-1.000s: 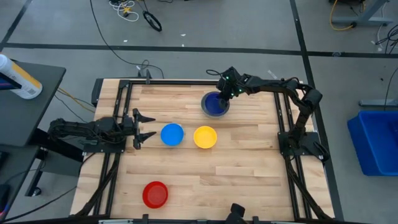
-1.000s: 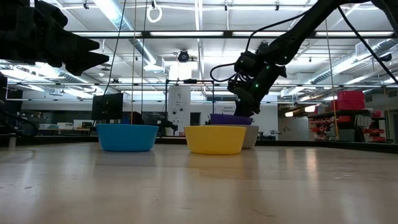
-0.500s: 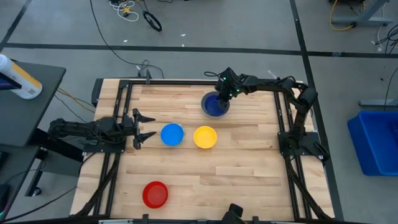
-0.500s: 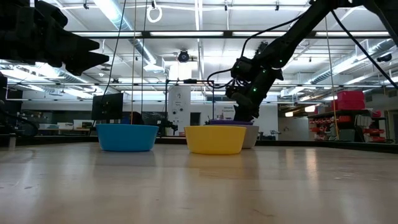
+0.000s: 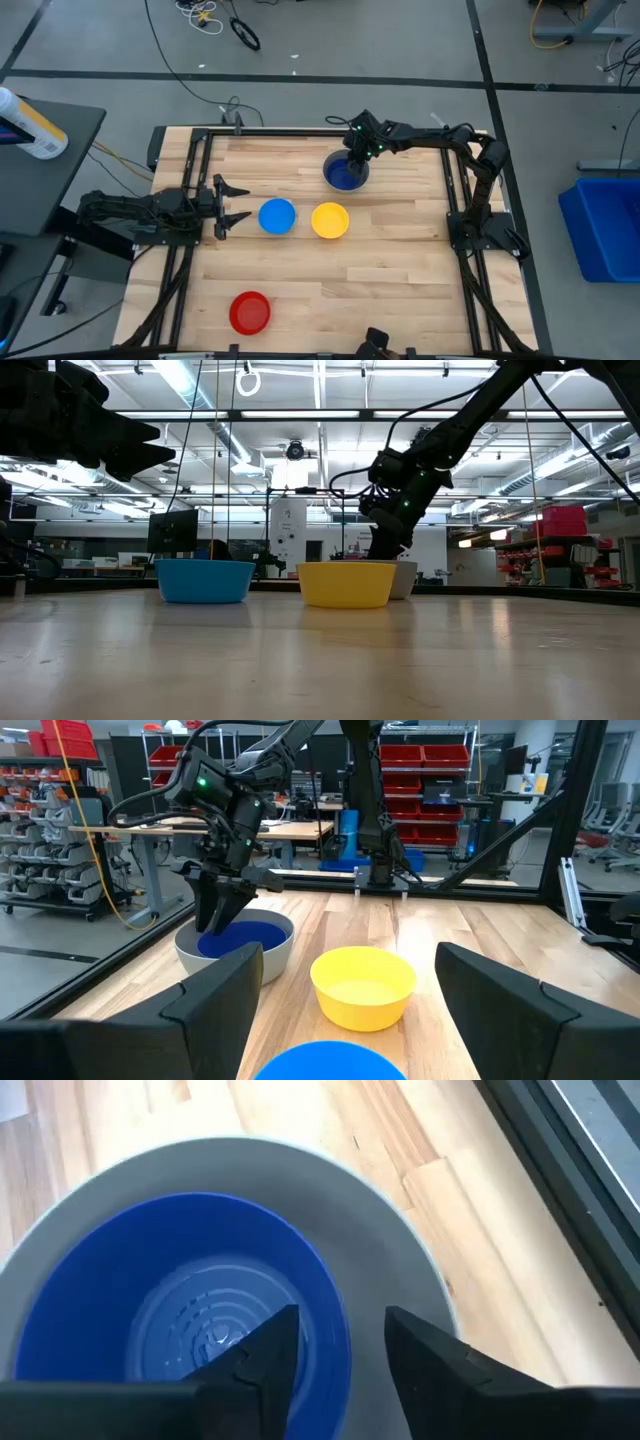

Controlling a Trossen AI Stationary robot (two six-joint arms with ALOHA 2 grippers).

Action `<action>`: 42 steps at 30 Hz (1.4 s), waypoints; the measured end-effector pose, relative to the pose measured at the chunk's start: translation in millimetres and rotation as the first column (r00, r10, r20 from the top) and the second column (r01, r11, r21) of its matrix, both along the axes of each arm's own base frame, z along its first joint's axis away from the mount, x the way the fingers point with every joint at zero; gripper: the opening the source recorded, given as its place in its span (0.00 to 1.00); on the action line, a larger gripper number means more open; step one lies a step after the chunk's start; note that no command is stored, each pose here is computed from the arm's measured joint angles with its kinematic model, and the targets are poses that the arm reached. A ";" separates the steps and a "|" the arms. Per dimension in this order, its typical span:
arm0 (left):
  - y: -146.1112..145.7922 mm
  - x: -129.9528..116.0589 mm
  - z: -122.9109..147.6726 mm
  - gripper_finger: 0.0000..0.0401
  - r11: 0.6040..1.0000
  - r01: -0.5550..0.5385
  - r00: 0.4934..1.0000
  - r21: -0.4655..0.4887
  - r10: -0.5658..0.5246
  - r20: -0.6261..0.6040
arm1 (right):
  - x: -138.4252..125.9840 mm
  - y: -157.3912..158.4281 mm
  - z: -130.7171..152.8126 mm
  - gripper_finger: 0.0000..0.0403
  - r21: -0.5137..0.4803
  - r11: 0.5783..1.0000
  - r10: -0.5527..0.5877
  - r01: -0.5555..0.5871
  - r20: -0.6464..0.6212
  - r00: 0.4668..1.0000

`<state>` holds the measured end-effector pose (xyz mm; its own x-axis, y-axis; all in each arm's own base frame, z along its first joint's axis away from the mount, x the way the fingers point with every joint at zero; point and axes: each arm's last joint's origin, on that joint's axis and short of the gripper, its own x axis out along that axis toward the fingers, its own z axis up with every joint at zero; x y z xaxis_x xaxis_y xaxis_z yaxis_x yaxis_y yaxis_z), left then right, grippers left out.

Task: Nest bowls inside each other
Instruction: Stack the yellow bowl on the dark blue bowl

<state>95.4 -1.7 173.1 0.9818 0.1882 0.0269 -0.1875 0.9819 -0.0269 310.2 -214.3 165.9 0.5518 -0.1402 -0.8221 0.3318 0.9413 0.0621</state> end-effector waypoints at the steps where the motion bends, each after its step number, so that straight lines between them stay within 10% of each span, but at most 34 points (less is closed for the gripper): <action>1: 0.0 0.0 0.1 0.76 1.000 0.000 1.000 0.000 0.000 0.000 | -0.1 -0.2 -0.1 0.40 -0.009 1.000 -0.007 0.007 -0.006 1.000; 21: 0.0 0.0 0.2 0.76 1.000 0.000 1.000 0.005 0.000 0.001 | 10.0 9.1 17.8 0.43 -0.057 0.998 -0.036 0.039 0.040 0.999; 42: 0.0 0.0 -0.1 0.76 1.000 0.000 1.000 0.005 0.000 -0.002 | 50.4 152.9 52.4 0.46 -0.018 0.985 0.171 -0.171 -0.018 0.985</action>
<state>95.5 -1.6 173.0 0.9817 0.1885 0.0263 -0.1880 0.9819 -0.0219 360.6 -61.5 218.2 0.5554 -0.0609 -0.8293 0.1668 0.9852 0.0393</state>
